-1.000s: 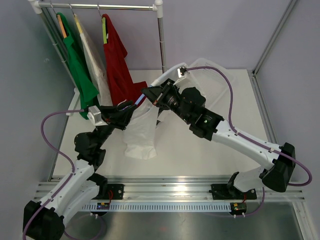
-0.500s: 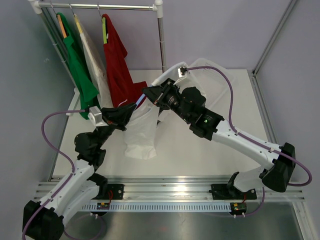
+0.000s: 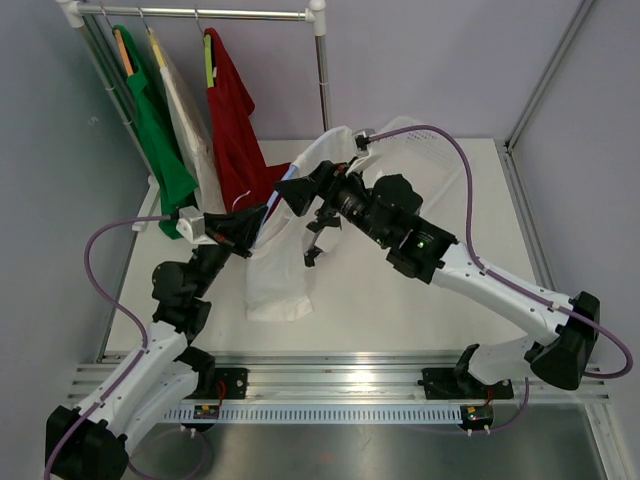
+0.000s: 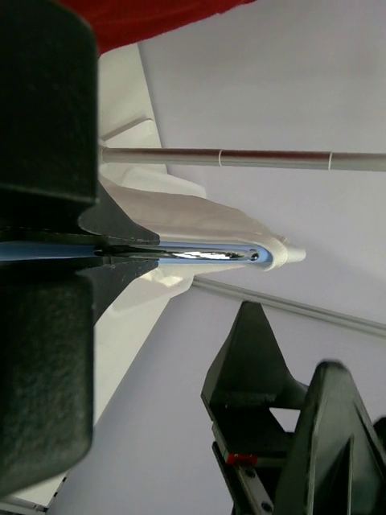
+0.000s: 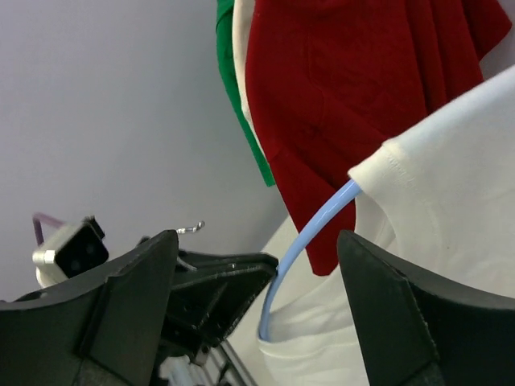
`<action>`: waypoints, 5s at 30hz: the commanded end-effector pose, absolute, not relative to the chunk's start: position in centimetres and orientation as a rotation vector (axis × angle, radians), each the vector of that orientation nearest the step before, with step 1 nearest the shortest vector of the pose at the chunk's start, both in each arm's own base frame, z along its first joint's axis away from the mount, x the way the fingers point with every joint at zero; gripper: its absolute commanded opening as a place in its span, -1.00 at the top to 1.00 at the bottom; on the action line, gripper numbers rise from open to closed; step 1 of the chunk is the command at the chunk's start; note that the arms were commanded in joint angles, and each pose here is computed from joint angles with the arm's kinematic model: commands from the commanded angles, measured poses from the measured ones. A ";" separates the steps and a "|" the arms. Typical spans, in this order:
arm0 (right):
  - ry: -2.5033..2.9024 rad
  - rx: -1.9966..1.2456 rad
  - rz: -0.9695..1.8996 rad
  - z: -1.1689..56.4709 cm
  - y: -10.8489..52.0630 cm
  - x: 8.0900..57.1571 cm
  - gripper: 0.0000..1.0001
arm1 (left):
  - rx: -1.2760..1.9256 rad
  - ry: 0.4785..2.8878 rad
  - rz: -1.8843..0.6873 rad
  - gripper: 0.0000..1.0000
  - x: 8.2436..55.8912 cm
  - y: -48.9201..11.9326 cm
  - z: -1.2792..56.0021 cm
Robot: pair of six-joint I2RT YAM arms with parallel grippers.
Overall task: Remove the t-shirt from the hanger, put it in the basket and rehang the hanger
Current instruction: Remove the tshirt from the hanger
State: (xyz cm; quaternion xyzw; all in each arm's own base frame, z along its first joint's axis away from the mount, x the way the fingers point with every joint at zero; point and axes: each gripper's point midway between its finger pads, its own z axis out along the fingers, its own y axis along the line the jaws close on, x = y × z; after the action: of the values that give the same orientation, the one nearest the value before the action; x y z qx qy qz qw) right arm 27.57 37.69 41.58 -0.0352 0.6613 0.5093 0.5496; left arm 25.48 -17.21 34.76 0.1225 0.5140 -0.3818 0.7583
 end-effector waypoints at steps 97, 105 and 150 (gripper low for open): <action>1.108 -0.857 0.695 34.7 31.3 21.7 -0.88 | 0.128 1.022 -0.776 1.00 25.5 -14.6 39.5; 1.014 -1.023 0.755 32.7 34.4 20.6 -0.83 | 0.124 1.039 -0.798 1.00 26.2 -15.2 39.2; 0.921 -1.171 0.764 29.8 46.4 22.6 1.00 | 0.223 1.036 -0.868 1.00 24.2 -16.5 38.9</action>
State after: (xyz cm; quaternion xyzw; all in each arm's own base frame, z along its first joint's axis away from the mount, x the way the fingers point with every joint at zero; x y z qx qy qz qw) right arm 21.75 46.17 25.89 -0.5608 0.4135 0.3385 0.6324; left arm 25.95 -16.86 33.48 0.0904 0.5550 -0.3847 0.7320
